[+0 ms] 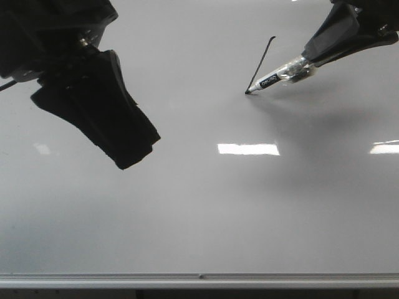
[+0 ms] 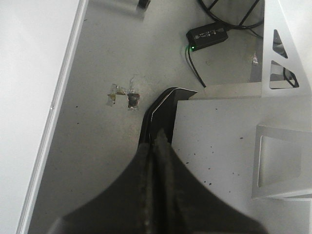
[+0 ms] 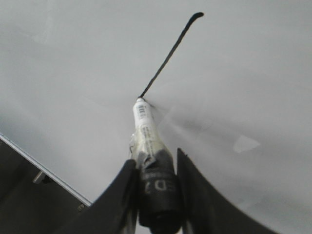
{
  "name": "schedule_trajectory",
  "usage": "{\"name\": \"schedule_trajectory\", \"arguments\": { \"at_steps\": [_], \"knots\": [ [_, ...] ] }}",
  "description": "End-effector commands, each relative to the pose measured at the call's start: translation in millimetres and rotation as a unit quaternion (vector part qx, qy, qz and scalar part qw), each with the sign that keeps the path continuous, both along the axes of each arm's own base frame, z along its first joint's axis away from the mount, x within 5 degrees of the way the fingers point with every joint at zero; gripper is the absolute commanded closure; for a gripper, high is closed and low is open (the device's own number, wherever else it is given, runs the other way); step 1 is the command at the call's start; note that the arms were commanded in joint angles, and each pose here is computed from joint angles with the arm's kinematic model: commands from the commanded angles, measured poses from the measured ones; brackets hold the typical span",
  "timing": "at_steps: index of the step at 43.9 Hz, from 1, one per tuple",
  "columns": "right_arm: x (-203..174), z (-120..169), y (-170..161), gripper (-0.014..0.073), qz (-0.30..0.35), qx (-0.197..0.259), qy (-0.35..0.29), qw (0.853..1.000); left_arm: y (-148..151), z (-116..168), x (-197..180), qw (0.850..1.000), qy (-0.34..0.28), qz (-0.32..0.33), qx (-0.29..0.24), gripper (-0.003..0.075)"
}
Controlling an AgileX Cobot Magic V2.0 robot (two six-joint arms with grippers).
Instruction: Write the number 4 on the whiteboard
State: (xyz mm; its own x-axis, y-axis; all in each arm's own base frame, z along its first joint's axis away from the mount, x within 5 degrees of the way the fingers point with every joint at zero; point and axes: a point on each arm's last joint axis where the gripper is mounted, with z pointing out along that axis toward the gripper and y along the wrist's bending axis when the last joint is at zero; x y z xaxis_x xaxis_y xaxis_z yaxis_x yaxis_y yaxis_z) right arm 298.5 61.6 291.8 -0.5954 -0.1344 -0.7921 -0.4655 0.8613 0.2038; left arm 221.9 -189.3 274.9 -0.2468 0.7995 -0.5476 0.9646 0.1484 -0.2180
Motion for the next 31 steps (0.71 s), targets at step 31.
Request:
{"name": "schedule_trajectory", "arguments": {
  "at_steps": [31],
  "knots": [
    [-44, 72, -63, 0.0657, -0.071, 0.010, -0.088, 0.994, -3, 22, -5, 0.999, -0.014, 0.006, -0.039, 0.0741]
  ]
}}
